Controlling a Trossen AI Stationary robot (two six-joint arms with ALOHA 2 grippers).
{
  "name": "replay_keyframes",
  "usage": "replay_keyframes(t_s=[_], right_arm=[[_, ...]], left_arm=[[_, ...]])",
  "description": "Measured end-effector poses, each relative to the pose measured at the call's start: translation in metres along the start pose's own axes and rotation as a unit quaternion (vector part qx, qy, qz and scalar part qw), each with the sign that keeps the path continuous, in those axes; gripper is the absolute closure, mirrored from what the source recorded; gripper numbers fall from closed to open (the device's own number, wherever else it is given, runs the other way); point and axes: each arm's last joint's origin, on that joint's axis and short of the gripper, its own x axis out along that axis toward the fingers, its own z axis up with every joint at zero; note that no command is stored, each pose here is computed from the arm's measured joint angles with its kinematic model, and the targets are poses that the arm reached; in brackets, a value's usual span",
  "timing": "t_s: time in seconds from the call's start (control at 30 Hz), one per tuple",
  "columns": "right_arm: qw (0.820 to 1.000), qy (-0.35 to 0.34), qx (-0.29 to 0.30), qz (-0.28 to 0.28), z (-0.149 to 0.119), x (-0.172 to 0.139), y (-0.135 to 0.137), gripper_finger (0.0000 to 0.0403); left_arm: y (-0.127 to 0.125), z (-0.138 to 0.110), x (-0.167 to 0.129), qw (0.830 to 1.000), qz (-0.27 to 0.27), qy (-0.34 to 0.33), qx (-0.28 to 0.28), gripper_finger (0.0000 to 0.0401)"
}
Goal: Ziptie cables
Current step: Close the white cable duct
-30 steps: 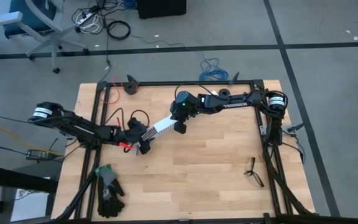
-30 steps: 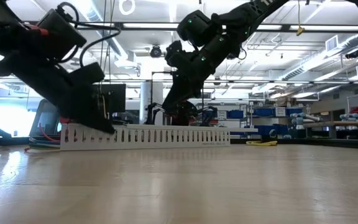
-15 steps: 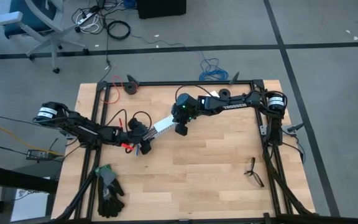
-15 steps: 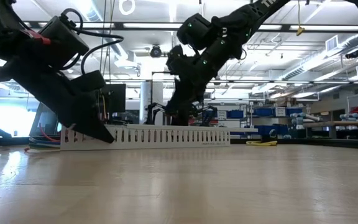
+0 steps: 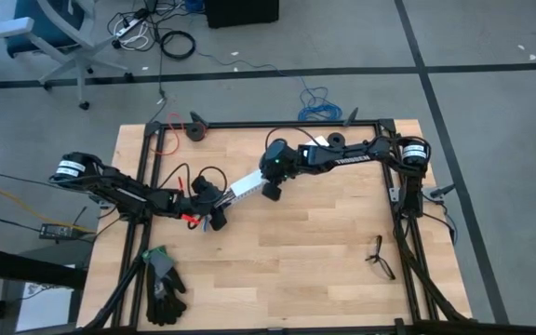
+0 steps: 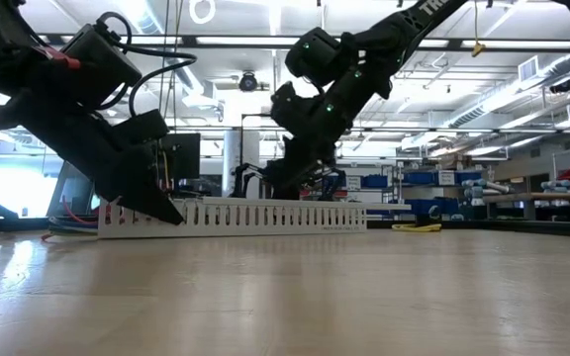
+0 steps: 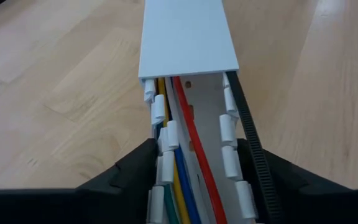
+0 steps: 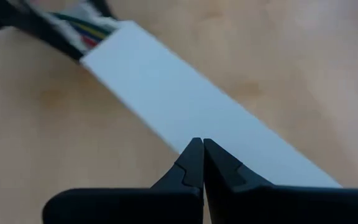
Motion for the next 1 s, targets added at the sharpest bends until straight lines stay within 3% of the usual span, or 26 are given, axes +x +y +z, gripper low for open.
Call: replay_keyframes(t_s=[0.13, 0.23, 0.33, 0.47, 0.57, 0.63, 0.73, 0.87, 1.0], right_arm=[[0.998, 0.01, 0.015, -0.056, -0.002, -0.001, -0.005, 0.0403], [0.998, 0.024, 0.035, -0.042, -0.009, 0.012, -0.01, 0.0403], [0.994, -0.014, 0.054, 0.093, -0.01, 0.038, -0.008, 0.0403], [0.968, -0.08, 0.03, 0.235, -0.004, 0.058, 0.006, 0.0403], [0.969, -0.109, 0.019, 0.22, 0.003, 0.05, 0.012, 0.0403], [0.973, -0.147, -0.007, 0.177, 0.017, 0.033, 0.012, 0.0403], [0.967, -0.196, -0.043, 0.155, 0.037, 0.005, 0.014, 0.0403], [0.97, -0.182, -0.053, 0.155, 0.038, -0.007, 0.017, 0.0403], [0.97, -0.18, -0.053, 0.153, 0.041, -0.016, 0.017, 0.0403]], left_arm=[[0.0, 0.0, 0.0, 1.0, 0.001, 0.0, 0.013, 0.0186], [0.0, 0.001, 0.0, 1.0, 0.002, -0.002, 0.013, 0.0186], [0.001, 0.001, 0.001, 1.0, 0.005, -0.003, 0.011, 0.0186], [0.001, 0.001, 0.001, 1.0, 0.002, -0.005, 0.01, 0.0186], [0.001, 0.002, 0.001, 1.0, 0.001, -0.007, 0.008, 0.0185], [0.001, 0.002, 0.001, 1.0, 0.001, -0.007, 0.007, 0.0185], [0.001, 0.002, 0.001, 1.0, -0.001, -0.006, 0.006, 0.0183], [0.001, 0.002, 0.001, 1.0, 0.0, -0.006, 0.005, 0.0163], [0.001, 0.001, 0.001, 1.0, 0.001, -0.005, 0.006, 0.0117]])
